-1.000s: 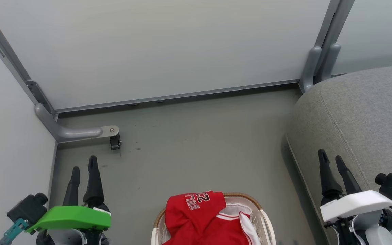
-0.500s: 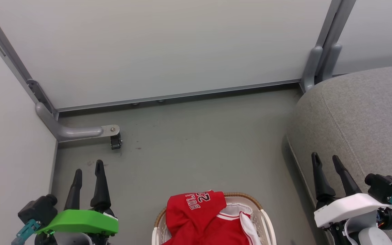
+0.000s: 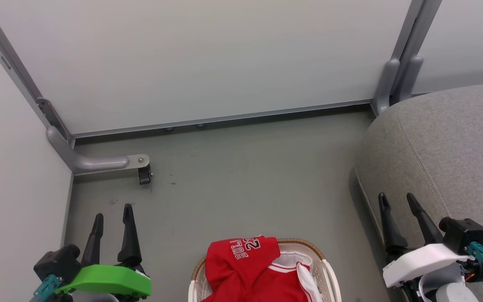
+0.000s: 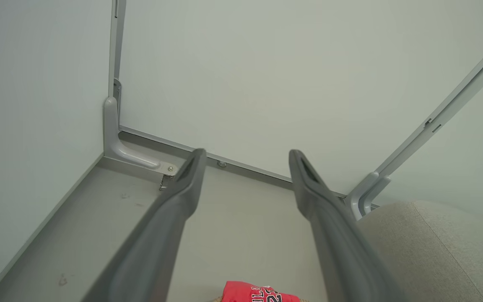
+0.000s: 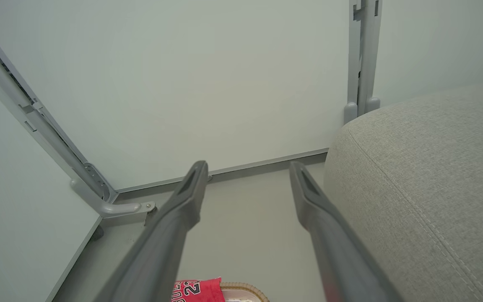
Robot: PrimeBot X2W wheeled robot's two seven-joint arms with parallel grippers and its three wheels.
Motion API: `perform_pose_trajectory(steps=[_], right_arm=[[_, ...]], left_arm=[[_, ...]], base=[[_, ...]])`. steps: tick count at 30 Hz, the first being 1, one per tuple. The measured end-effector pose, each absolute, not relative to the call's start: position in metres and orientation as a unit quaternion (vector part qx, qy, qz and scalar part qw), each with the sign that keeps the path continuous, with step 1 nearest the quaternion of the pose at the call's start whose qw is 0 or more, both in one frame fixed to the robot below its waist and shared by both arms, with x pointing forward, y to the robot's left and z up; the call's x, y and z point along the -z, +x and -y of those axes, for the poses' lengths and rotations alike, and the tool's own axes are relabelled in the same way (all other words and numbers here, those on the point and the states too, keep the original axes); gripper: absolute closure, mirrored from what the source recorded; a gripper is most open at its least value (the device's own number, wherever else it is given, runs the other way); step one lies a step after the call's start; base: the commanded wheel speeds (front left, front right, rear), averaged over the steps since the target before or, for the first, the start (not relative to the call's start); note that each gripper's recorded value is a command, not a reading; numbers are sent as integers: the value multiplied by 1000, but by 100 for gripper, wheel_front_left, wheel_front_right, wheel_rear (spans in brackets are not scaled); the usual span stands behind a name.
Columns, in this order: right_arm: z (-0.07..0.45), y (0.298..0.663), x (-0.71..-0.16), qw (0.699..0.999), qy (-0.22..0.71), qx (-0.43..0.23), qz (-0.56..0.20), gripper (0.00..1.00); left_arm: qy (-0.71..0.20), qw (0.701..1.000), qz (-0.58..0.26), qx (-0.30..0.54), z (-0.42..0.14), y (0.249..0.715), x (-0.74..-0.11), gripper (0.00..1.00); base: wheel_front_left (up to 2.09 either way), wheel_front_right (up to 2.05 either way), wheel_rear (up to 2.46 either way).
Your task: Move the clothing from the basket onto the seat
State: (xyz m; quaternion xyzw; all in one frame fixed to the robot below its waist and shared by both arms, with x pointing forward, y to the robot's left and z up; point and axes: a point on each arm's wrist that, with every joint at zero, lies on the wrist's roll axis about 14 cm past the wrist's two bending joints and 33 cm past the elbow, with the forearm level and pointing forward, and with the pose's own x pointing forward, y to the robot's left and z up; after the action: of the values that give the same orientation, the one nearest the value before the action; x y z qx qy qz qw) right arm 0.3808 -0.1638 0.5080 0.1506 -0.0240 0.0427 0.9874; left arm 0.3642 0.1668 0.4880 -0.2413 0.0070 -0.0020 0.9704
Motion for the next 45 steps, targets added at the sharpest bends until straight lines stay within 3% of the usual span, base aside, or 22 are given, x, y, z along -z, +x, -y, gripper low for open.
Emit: perform_pose_trajectory(steps=[45], right_arm=[[149,379,-512,996,17,-79,48,0]], left_arm=[[-131,991,-18,23,-158,354,-470,0]], base=[[0,0,0]])
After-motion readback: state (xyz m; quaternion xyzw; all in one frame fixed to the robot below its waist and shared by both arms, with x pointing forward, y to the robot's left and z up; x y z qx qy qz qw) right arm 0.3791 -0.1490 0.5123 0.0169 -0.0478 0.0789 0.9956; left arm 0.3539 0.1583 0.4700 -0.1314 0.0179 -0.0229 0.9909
